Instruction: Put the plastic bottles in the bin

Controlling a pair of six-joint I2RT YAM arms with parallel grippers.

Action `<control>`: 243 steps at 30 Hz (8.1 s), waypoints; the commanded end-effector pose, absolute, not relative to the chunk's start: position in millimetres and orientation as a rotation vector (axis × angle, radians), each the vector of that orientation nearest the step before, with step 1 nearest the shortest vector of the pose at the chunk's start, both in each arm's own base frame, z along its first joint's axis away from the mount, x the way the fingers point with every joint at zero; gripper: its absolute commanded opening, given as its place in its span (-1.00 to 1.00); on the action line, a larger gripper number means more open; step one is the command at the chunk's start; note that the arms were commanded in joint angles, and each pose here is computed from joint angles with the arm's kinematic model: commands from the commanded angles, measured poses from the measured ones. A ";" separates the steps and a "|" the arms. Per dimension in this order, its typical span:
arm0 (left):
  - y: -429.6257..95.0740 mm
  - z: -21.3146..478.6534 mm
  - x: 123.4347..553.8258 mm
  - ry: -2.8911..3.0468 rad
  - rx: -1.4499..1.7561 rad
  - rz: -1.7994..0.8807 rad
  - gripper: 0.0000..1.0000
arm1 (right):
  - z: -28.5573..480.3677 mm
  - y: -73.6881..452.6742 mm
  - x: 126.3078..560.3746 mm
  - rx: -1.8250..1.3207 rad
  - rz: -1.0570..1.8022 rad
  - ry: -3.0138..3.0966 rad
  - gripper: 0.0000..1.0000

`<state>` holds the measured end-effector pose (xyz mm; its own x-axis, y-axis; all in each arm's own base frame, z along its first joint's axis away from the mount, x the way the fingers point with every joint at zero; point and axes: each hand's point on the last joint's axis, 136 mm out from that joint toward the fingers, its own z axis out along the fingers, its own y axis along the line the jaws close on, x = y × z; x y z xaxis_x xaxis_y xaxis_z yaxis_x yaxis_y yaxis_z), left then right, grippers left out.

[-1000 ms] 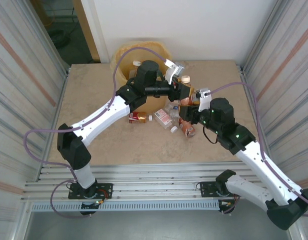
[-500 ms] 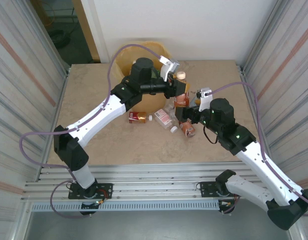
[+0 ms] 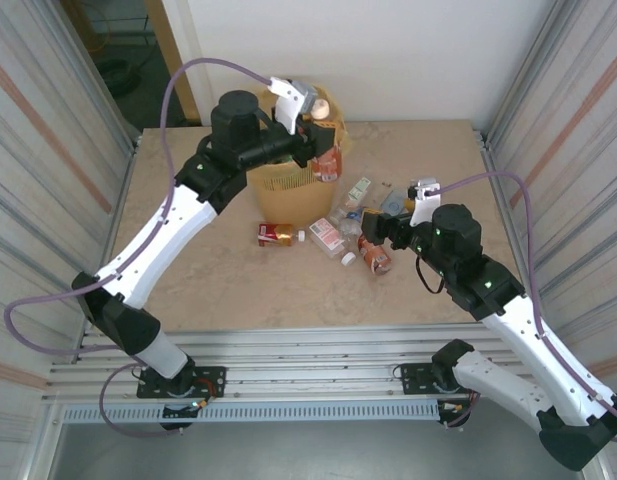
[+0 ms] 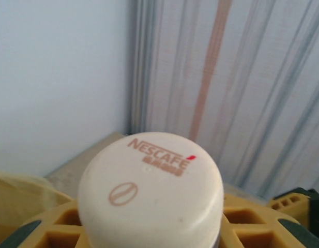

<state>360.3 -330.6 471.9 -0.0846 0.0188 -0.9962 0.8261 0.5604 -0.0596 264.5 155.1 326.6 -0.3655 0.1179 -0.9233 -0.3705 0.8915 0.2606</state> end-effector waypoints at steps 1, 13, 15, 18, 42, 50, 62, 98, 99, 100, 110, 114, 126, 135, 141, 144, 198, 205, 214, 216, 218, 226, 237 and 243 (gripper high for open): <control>-295.9 508.1 375.1 1.457 0.691 -0.606 -0.85 | 321.5 147.5 263.2 -0.134 0.499 1.891 0.95; -221.5 485.0 461.7 1.648 0.451 -0.429 -0.83 | 316.7 134.6 259.1 -0.071 0.471 1.899 0.95; -212.7 474.6 476.3 1.690 0.420 -0.427 -0.78 | 315.7 132.7 258.7 -0.061 0.467 1.902 0.95; -205.0 453.5 496.0 1.759 0.390 -0.426 -0.73 | 312.7 130.5 258.5 -0.047 0.462 1.908 0.96; -189.9 338.7 551.0 2.082 0.310 -0.281 -0.05 | 301.6 124.8 263.7 0.012 0.427 1.939 0.95; -188.4 351.3 547.0 2.057 0.308 -0.269 0.31 | 300.8 123.2 264.1 0.019 0.418 1.942 0.95; -203.1 401.8 517.9 1.925 0.373 -0.281 0.42 | 292.2 114.5 268.0 0.066 0.366 1.976 0.95; -159.1 378.5 361.8 1.784 0.143 -0.525 0.98 | 118.0 129.4 321.2 0.107 0.222 2.740 0.97; -157.8 375.3 361.1 1.790 0.135 -0.526 0.98 | 112.5 131.4 322.2 0.096 0.221 2.758 0.99; -157.2 372.3 360.7 1.795 0.129 -0.527 0.98 | 107.8 132.0 322.5 0.088 0.219 2.772 0.99; -155.8 357.9 363.5 1.811 0.095 -0.543 0.98 | 71.8 136.6 314.2 0.036 0.213 2.896 0.84; -155.1 354.1 364.8 1.816 0.084 -0.546 0.98 | 59.0 138.4 309.1 0.032 0.219 2.933 0.79; -154.7 350.7 365.4 1.825 0.077 -0.550 0.98 | 34.5 142.1 301.4 -0.007 0.204 2.997 0.65; -153.2 347.9 365.5 1.830 0.068 -0.549 0.98 | 28.0 144.4 290.5 -0.043 0.169 3.029 0.50; -153.7 345.1 365.6 1.835 0.068 -0.554 0.98 | 28.9 145.4 285.1 -0.054 0.162 3.038 0.27; -153.0 344.6 365.2 1.836 0.065 -0.555 0.98 | 32.2 147.0 281.9 -0.070 0.156 3.039 0.19; -297.8 399.6 318.8 1.703 0.492 -1.142 0.95 | 305.3 182.3 268.0 -0.250 0.600 1.981 -0.17; -346.8 417.9 300.8 1.634 0.639 -1.300 0.87 | 319.0 199.0 264.0 -0.324 0.634 1.921 -0.15; -382.2 419.3 294.8 1.619 0.729 -1.382 0.71 | 324.2 207.2 263.7 -0.358 0.632 1.903 -0.15; -385.0 417.9 296.2 1.624 0.730 -1.389 0.66 | 325.6 208.9 263.1 -0.366 0.635 1.897 -0.15; -386.9 415.7 298.4 1.630 0.727 -1.391 0.59 | 327.3 210.1 263.1 -0.373 0.635 1.891 -0.14; -390.5 413.4 302.5 1.634 0.727 -1.392 -0.09 | 323.0 215.6 265.6 -0.392 0.615 1.907 -0.12; -378.6 426.3 305.3 1.616 0.735 -1.297 -0.80 | 325.3 209.6 265.3 -0.386 0.568 1.910 0.96; -350.6 458.5 321.9 1.568 0.704 -1.164 -0.92 | 329.9 197.0 261.6 -0.346 0.543 1.888 0.95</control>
